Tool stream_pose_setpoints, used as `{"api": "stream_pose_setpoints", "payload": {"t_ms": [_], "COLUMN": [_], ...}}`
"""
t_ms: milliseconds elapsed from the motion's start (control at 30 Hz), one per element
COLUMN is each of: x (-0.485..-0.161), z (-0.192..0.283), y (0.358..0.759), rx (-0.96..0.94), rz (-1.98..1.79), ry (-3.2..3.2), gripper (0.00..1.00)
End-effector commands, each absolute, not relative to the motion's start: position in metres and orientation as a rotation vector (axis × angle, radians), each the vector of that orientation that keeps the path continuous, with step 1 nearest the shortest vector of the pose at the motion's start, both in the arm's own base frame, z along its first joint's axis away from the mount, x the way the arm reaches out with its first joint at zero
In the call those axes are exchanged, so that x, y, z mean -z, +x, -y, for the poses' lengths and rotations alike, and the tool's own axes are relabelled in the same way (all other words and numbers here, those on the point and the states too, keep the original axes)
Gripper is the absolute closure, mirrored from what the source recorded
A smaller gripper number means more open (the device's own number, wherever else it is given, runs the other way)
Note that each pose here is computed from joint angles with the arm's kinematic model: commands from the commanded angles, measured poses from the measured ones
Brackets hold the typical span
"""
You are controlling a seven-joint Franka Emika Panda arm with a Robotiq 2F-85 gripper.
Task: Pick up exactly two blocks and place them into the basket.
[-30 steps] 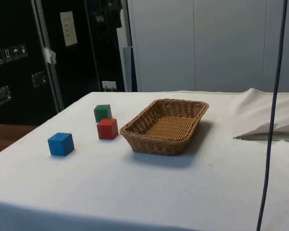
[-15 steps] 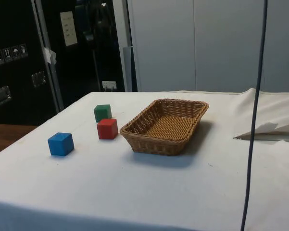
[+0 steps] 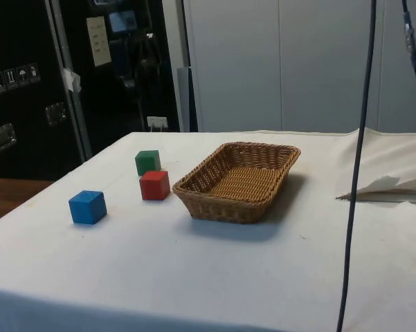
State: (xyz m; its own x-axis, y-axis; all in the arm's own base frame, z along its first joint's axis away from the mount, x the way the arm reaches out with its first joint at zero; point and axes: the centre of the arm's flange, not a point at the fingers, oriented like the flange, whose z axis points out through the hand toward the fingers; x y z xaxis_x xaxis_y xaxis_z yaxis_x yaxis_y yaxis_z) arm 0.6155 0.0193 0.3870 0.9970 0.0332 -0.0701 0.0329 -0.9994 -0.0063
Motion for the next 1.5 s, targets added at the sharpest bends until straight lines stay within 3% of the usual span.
{"api": "stream_pose_setpoints", "payload": {"t_ms": [0, 700, 1467], "x": [-0.382, -0.321, -0.278], "z": [-0.02, -0.009, 0.013], "y": [0.617, 0.623, 0.627], "rx": [-0.093, -0.006, 0.087], "rz": [0.052, 0.126, 0.273], "ry": [-3.125, -3.122, -3.069], "gripper": [0.0, 0.0, 0.0]}}
